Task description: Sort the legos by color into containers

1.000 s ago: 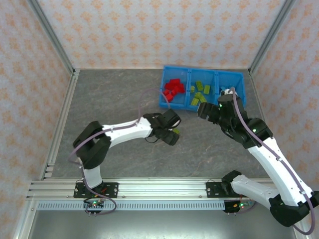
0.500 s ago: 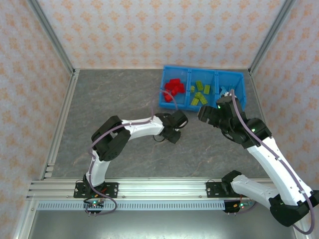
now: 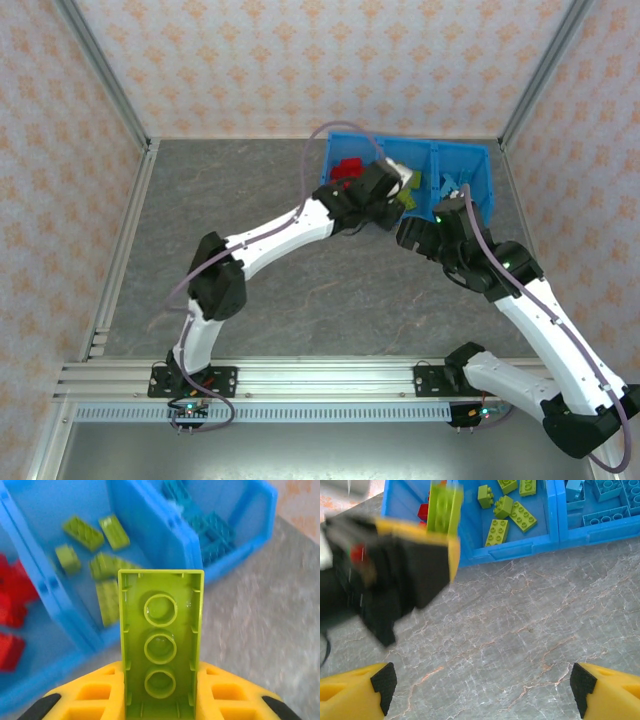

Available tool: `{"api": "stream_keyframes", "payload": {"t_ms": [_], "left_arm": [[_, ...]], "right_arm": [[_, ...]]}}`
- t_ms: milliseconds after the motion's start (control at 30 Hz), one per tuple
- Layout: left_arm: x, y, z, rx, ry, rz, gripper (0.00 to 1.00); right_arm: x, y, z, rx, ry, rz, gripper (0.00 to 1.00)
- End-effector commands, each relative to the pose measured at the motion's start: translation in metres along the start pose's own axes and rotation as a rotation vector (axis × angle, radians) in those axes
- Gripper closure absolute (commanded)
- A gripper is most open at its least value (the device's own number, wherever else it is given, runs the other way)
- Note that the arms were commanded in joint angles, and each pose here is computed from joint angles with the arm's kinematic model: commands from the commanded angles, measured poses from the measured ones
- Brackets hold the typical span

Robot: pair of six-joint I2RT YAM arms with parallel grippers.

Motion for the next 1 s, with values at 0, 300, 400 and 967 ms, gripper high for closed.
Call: {"api": "stream_keyframes", "payload": {"t_ms": [0,300,400,967], "left_arm": [[-0.043,-0.008,0.024,-0.061,0.083,0.058,0.78],[-0.068,0.038,0.04,-0.052,0.206,-0.085,0.61],[-0.051,0.051,0.042,-0.026,0.205,-0.125,0.5],[0.175,-0.056,0.062,0.053,0.419,-0.218,0.39]], "right_arm": [[0.006,0.001,-0.002,-0.024,0.022,-0.025,0.08],[0.011,-0.001,-0.012,-0.015,-0.008,-0.041,0.08],[0.011,-0.002,-0.016,-0.017,-0.02,-0.048,0.08],[-0.052,0.026,-0.054,0.039,-0.249,-0.52,0.01]]}}
Point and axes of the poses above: each hand's point on the last joint's axis, 136 mm out from that joint toward the fingers, its own x axis back along the fingers, its own z axis along the line the jaws close on, y = z × x, the point moved 7 cm from there along x, back along the fingers, and after that the axes turned 14 degrees about -x, right-handed, at the moved point
